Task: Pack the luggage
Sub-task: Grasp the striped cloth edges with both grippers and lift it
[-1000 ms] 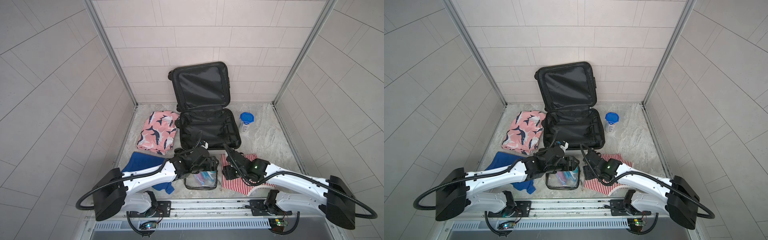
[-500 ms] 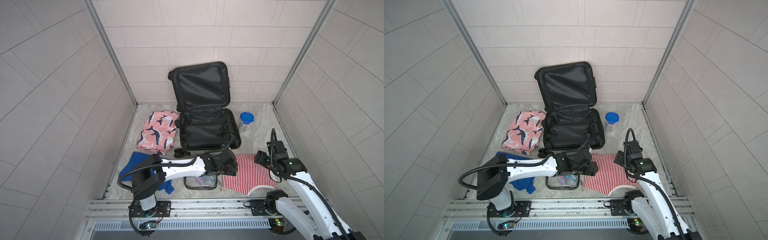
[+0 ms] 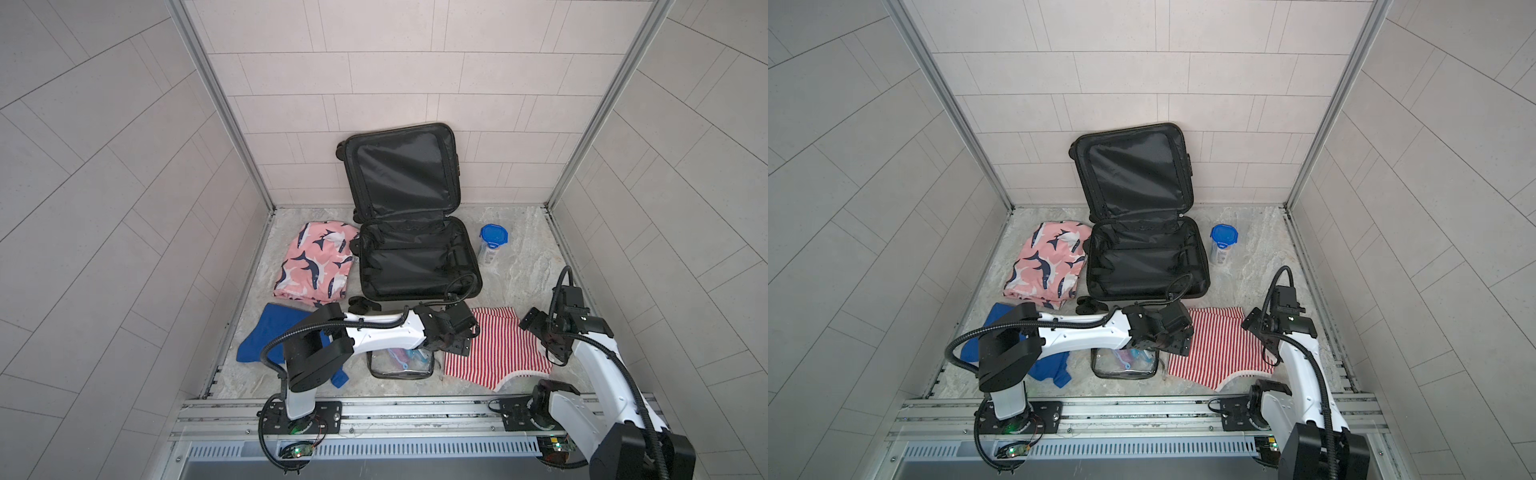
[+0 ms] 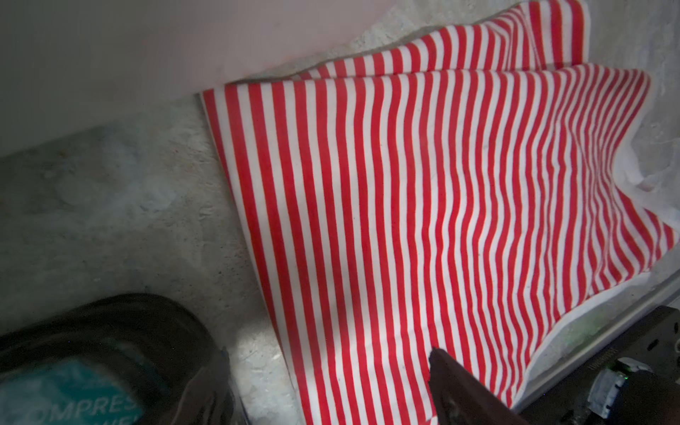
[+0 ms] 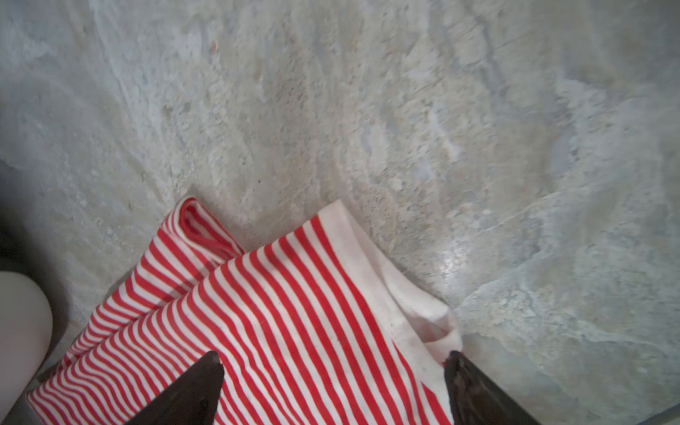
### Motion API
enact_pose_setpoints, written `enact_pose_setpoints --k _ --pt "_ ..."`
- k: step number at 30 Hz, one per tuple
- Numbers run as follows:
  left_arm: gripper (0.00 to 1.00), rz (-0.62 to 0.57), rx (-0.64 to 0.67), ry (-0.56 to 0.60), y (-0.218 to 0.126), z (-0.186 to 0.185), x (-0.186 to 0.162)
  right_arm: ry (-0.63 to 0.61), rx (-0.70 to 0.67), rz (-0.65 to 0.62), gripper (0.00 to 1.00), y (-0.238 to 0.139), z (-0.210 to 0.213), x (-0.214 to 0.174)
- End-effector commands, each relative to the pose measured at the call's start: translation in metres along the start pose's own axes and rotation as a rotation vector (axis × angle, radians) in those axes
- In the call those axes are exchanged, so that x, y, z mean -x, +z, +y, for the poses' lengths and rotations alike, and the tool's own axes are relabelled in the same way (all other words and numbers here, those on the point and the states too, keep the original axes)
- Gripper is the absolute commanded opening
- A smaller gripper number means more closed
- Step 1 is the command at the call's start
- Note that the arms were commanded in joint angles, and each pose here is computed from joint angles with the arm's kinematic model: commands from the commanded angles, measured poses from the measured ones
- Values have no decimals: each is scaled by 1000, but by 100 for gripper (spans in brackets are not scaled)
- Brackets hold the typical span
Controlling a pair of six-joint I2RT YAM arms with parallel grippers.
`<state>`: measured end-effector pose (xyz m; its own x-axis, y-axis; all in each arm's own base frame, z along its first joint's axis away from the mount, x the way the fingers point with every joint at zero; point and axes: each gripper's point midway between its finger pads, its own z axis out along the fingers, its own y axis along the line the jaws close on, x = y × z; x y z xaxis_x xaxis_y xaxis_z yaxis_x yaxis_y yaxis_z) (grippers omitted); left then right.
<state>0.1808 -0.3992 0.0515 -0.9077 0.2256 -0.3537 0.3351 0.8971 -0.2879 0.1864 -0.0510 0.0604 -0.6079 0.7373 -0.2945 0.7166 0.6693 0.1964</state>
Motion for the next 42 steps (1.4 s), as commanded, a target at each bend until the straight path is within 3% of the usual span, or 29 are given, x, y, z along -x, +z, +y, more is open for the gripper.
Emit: enact_pose_setpoints --k 1,15,24,32,35,38,42 --pt "91 17 36 7 13 8 -2 75 -53 -11 96 7 -19 -1" --pt "87 79 -60 -42 48 2 -4 151 114 70 91 35 -6 -33" --pt "52 91 -125 -9 54 -17 -4 171 225 105 57 41 2 -59" --pt "15 36 -181 45 27 -32 8 182 415 56 32 24 26 -60" --pt "1 15 -210 66 11 -42 15 181 456 45 17 12 33 -57" --pt "0 -11 -239 93 -10 -53 23 172 468 48 0 0 38 -53" --pt "0 -44 -266 116 -44 -68 34 178 495 29 0 -20 48 -40"
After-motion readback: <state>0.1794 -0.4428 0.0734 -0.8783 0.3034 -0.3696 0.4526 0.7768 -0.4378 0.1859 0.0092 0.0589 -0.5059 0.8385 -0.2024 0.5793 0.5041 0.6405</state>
